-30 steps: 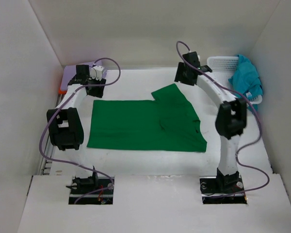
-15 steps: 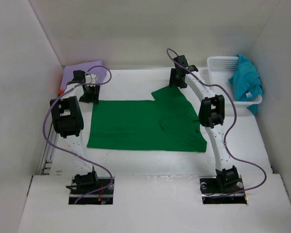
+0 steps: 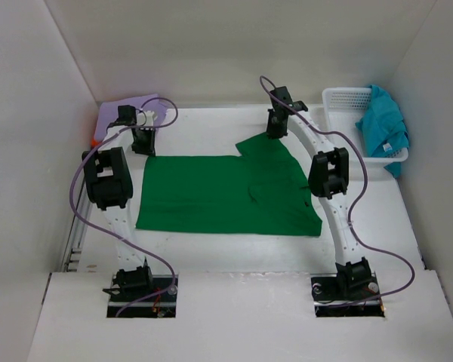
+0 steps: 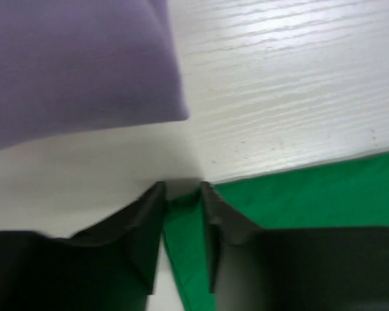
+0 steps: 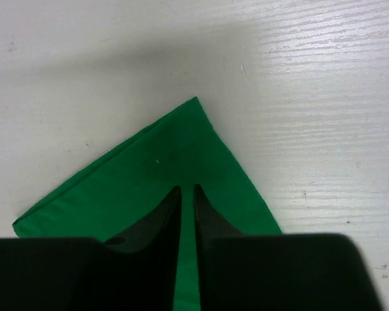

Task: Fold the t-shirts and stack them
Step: Put the neatly folded tshirt into the corner of the board with the left arm

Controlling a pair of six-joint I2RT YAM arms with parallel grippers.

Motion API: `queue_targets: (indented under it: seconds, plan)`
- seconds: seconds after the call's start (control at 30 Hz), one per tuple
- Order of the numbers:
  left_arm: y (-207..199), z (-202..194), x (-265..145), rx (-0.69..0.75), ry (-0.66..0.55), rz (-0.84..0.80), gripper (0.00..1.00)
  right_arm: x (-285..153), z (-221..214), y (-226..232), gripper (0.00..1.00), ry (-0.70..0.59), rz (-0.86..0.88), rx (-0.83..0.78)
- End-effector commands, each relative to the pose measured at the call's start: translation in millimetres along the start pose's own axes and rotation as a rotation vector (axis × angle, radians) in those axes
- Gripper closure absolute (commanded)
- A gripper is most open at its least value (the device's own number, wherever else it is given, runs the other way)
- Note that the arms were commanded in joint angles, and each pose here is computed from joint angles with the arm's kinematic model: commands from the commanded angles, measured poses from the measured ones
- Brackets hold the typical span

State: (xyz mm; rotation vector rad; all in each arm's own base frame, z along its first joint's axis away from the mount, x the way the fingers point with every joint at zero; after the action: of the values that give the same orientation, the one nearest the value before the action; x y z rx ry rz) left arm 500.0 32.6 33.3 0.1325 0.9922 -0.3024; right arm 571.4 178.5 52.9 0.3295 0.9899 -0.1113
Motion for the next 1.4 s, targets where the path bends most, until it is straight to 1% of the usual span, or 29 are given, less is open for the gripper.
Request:
queue_targets:
  seconds: [0.0,0.03,0.07,0.1,0.13,0.17,0.2,0.27,0.3,0.33,0.4,0.5,0.57,0.63,0.67,0.73,0.83,0.93,0.97,1.07,1.1,1.23,1.33,1.37]
  plan:
    - [-27.2,-31.7,14.2,-0.042,0.111,-0.116,0.85,-5.5,3.6,5.7,0.79,-0.013,0.017,-0.005]
    - [-26.7,-34.1,13.0,-0.039,0.121,-0.111,0.91,-8.1,5.3,3.4,0.72,-0.023,0.007,-0.01]
    - [-26.7,-36.3,10.7,-0.033,0.13,-0.108,0.94,-13.6,7.4,0.6,0.66,-0.034,-0.004,-0.019]
    - [-25.9,-39.7,7.7,-0.025,0.141,-0.103,0.94,-20.6,8.0,-3.6,0.61,-0.038,-0.016,-0.025]
    - [-23.7,-43.9,4.0,-0.016,0.15,-0.094,0.94,-30.8,6.0,-8.6,0.6,-0.032,-0.027,-0.024]
    - [-20.6,-46.5,1.0,-0.007,0.15,-0.08,0.92,-38.9,4.1,-13.8,0.6,-0.026,-0.035,-0.015]
    - [-17.6,-49.0,-2.0,-0.002,0.151,-0.066,0.87,-54.3,-1.3,-21.6,0.59,-0.018,-0.038,0.009]
    - [-8.0,-48.1,-10.8,-0.004,0.137,-0.03,0.65,-84.2,-9.5,-34.1,0.55,-0.04,-0.027,0.046]
    - [-4.3,-45.3,-17.6,-0.006,0.123,-0.017,0.57,-99.2,-13.8,-40.8,0.52,-0.06,-0.016,0.068]
    - [0.5,-40.4,-26.6,-0.009,0.1,-0.002,0.54,-110.7,-18.0,-46.3,0.5,-0.074,-0.01,0.089]
    - [11.0,-27.6,-48.1,-0.009,0.037,0.04,0.51,-139.2,-35.8,-65.3,0.45,-0.092,-0.008,0.155]
    - [29.5,-9.0,-94.9,0.025,-0.082,0.136,0.47,-166.8,-82.8,-96.7,0.4,-0.069,-0.037,0.219]
    - [33.2,-11.1,-122.0,0.098,-0.112,0.18,0.45,-176.9,-118.4,-122.6,0.36,-0.049,-0.087,0.26]
    - [22.2,-28.0,-139.4,0.222,-0.09,0.179,0.42,-185.0,-154.7,-144.0,0.34,-0.021,-0.112,0.31]
    - [14.1,-41.6,-144.8,0.296,-0.06,0.167,0.41,-189.4,-170.0,-151.6,0.34,-0.013,-0.113,0.341]
    - [-11.7,-78.5,-148.6,0.464,0.036,0.109,0.41,-195.3,-200.3,-164.2,0.33,0.014,-0.107,0.396]
    - [-61.1,-143.4,-147.8,0.699,0.192,-0.029,0.43,-199.3,-235.2,-177.1,0.33,0.045,-0.095,0.473]
    - [-99.5,-191.2,-140.0,0.848,0.281,-0.134,0.43,-198.0,-257.8,-183.4,0.33,0.073,-0.088,0.525]
    - [-105.8,-198.3,-135.5,0.88,0.294,-0.14,0.43,-197.4,-262.2,-185.3,0.33,0.074,-0.089,0.539]
    - [-111.8,-202.6,-118.5,0.952,0.302,-0.086,0.41,-195.7,-270.2,-190.0,0.33,0.071,-0.088,0.555]
    - [-110.2,-202.8,-112.8,0.974,0.309,-0.055,0.4,-194.9,-271.2,-190.7,0.36,0.068,-0.088,0.558]
    - [-103.3,-203.4,-95.7,1.031,0.343,0.039,0.39,-195.5,-271.6,-190.7,0.35,0.066,-0.084,0.561]
    - [-102.9,-211.7,-90.1,1.039,0.382,0.04,0.43,-195.1,-273.8,-190.6,0.39,0.075,-0.084,0.549]
    - [-101.7,-213.0,-89.5,1.04,0.393,0.042,0.46,-194.5,-274.4,-190.5,0.45,0.077,-0.084,0.546]
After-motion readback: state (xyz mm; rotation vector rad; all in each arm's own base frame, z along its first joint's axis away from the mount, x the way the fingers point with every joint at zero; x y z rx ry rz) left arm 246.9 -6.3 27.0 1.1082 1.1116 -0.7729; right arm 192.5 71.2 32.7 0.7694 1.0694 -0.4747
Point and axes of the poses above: each gripper's point midway between its finger pads, its own x axis out along the fingers, its own y axis along the line the jaws close on, z = x × y, the point moved 1 cm from there along -x, back along the fingers, and after that the axes turned 9 degrees about x, right-handed, at the moved point
